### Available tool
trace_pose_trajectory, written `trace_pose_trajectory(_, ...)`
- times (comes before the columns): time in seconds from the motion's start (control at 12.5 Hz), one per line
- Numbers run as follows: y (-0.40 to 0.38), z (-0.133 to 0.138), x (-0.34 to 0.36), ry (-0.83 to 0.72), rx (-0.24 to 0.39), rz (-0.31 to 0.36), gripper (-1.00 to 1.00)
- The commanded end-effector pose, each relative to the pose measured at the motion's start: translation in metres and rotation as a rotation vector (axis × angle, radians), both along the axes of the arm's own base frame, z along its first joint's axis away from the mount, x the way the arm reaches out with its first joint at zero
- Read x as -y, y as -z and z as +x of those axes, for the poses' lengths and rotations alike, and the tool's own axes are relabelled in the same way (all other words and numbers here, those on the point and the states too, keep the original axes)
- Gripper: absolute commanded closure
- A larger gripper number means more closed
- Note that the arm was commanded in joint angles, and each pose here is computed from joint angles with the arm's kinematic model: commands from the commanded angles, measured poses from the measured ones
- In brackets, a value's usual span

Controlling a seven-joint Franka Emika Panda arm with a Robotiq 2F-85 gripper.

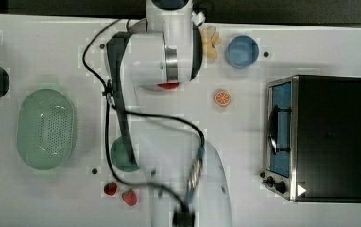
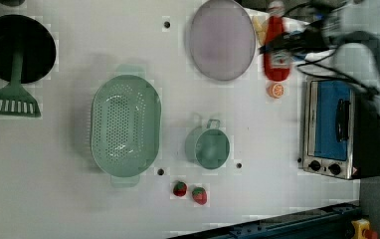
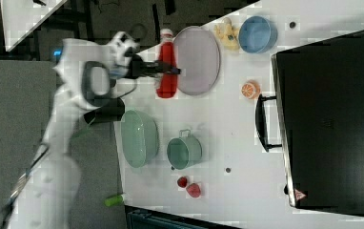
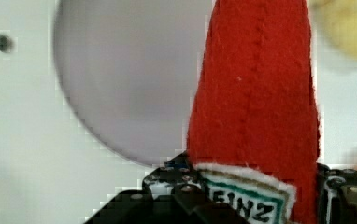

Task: Pick ketchup from plate and place it on table.

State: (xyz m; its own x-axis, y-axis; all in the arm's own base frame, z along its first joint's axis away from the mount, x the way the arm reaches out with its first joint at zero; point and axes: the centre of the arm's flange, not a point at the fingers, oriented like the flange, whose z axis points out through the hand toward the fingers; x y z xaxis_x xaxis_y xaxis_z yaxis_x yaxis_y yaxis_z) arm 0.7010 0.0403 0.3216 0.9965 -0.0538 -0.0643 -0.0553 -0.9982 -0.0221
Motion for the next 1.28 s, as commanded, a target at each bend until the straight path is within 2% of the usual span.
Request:
trace_pose_trajectory(0.08,-0.083,-0.020,0.053,0.072,0.070,-0.031,-0.15)
trace_pose_trajectory(0.32,-0.098,-0.058,0.069,0.097,0.049,-0.048,-0.15)
trace_pose_trajectory(0.72,-0.052,-0.129,0.087,0.138,-0.076,-0.068,-0.15)
trace_pose_trajectory(1.28,0.067,-0.184,0.083,0.206,0.019,-0.050,-0.15)
